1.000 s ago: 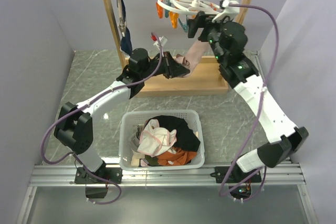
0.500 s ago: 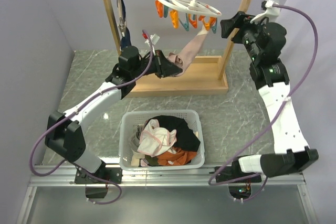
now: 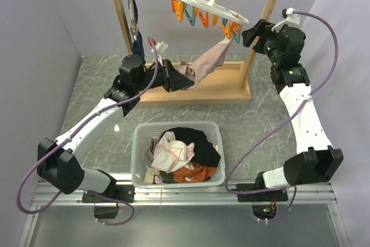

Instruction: Remove the underwear clipped to the hanger

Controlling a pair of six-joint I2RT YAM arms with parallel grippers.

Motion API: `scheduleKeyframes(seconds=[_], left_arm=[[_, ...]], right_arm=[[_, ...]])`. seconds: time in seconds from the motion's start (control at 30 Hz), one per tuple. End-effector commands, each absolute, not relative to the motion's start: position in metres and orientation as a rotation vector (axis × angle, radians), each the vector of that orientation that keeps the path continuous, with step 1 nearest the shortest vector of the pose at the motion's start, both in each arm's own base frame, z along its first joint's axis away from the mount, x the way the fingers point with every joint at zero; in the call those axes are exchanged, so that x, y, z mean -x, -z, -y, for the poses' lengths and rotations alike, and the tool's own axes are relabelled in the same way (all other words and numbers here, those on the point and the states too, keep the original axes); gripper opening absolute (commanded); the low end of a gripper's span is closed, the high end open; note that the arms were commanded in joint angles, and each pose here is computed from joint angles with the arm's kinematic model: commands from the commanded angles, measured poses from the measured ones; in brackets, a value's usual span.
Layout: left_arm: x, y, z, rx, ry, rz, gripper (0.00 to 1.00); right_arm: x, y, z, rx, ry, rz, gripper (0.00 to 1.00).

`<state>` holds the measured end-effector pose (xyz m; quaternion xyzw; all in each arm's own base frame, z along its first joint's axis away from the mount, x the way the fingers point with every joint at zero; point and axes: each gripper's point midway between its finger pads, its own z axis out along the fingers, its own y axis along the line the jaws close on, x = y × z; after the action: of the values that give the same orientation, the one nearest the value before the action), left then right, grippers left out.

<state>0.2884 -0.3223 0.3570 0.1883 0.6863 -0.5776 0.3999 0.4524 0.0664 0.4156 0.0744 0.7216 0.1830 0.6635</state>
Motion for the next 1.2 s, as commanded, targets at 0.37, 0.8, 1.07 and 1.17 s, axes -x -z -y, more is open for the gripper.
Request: scheduleKeyframes(seconds=[0.37,0.8,1.07,1.17], left_arm=[[-0.281,-0.366,0.318,-0.483,1.602,-1.677,0.01],[-0.279,-0.364,0.35,-0.545,1.802,-1.618,0.01],[-0.281,-0.374,0.362,-0.548,1.839,-1.583,0.01],[-0.279,-0.375,0.366,-0.562,1.827,-1.595,0.01]], right_arm=[[-0.426,-0.436,-0.129,0.168,-0.929,-1.578,0.8],[-0.406,-0.427,-0.133,0.212,-0.927,-1.635,0.8],[-0.388,-0.416,-0.126,0.213,-0.846,-1.64,0.79],[-0.374,-0.422,-0.137,0.282,-0.893,-1.606,0.78]])
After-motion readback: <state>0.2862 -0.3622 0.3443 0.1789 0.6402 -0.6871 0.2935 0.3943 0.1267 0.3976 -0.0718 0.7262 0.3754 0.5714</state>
